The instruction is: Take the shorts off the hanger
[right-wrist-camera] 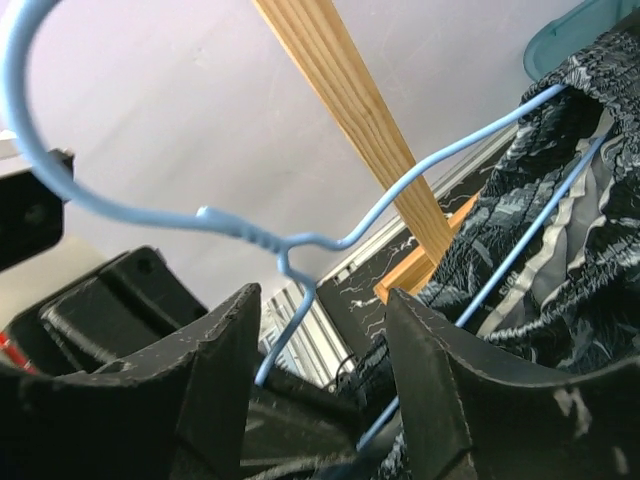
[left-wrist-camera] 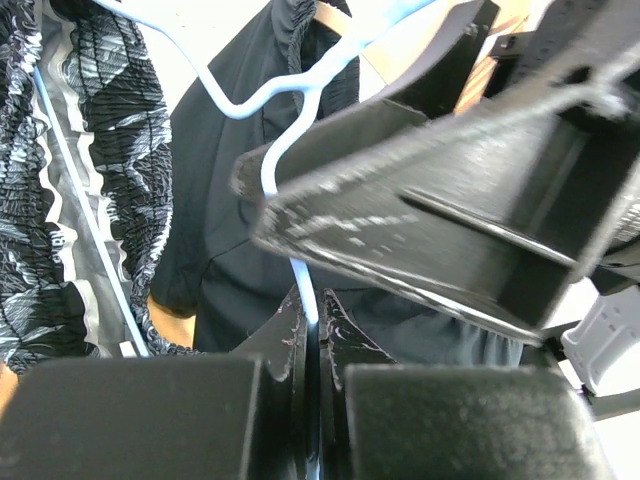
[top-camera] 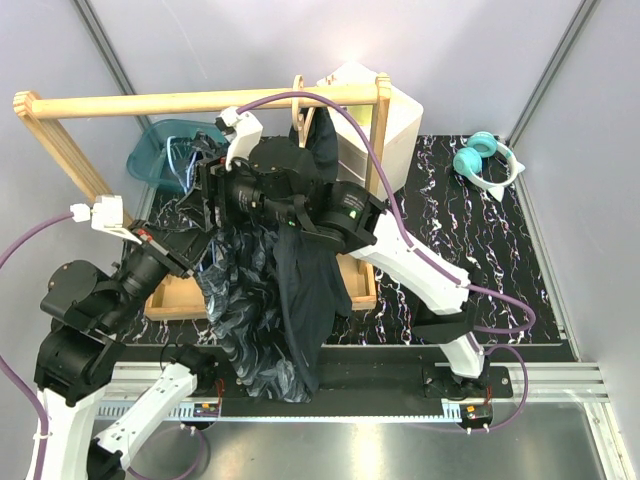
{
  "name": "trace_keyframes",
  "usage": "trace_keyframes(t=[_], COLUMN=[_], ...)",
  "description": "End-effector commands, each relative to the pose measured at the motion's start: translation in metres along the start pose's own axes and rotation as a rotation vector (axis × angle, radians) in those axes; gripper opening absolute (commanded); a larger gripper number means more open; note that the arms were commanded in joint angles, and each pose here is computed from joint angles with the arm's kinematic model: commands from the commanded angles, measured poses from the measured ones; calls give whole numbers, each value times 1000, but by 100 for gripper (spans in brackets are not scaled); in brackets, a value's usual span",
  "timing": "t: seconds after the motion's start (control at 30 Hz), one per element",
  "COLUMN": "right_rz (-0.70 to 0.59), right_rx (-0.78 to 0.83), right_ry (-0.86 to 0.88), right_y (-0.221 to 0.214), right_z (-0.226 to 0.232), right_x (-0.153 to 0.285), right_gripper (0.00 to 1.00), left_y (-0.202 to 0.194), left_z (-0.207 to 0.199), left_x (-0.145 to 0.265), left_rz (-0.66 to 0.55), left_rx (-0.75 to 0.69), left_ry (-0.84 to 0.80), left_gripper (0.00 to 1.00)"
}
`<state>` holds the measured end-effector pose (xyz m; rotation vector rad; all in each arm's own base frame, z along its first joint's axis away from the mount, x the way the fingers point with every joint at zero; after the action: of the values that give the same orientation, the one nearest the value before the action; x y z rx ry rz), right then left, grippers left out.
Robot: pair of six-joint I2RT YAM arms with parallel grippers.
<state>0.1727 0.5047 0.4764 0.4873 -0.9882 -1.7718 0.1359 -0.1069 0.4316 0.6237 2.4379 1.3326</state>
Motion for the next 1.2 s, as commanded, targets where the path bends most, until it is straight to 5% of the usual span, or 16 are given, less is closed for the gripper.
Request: trace_keyframes(t=[0.0, 0.23, 0.4, 0.5, 0.53, 0.6, 0.73, 0.87, 1.17], right_rz=[-98, -85, -98, -109, -104, -80, -41, -21, -9], right_rx=[-37, -111, -125, -114, -109, -89, -63, 0, 76], right_ry=[40, 104, 100, 74, 64, 61, 33, -36, -109], right_y=[19, 12, 16, 19, 19, 16, 10, 6, 13], right_z=[15, 25, 26, 22, 20, 18, 13, -1, -12], right_x=[-5, -19, -17, -11, -9, -5, 5, 16, 44], right_gripper=[60, 51, 16, 0, 0, 0, 0, 0, 0], left_y=[17, 15, 11, 8, 10, 12, 26, 26, 20], left_z=[-9, -7, -8, -10, -10, -1, 35, 73, 97], left_x=[4, 2, 3, 10, 15, 25, 52, 66, 17], left_rz=[-84, -75, -60, -51, -63, -84, -163, -161, 26], left_rx=[3, -12, -31, -68, -77, -112, -118, -94, -126], left_ry=[-40, -32, -50, -66, -66, -11, 237, 501, 698], left_gripper=[0, 0, 0, 32, 55, 70, 71, 61, 61])
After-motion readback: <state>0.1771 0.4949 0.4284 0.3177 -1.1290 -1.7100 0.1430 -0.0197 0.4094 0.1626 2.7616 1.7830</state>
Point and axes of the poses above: each gripper's point midway between its finger pads, its own x axis back along the fingers, its own z axis along the line the jaws close on, y = z × x, the point moved 2 cm from there along x, back along the fingers, and after that the axes turned 6 degrees about -x, right-handed, at the moved point
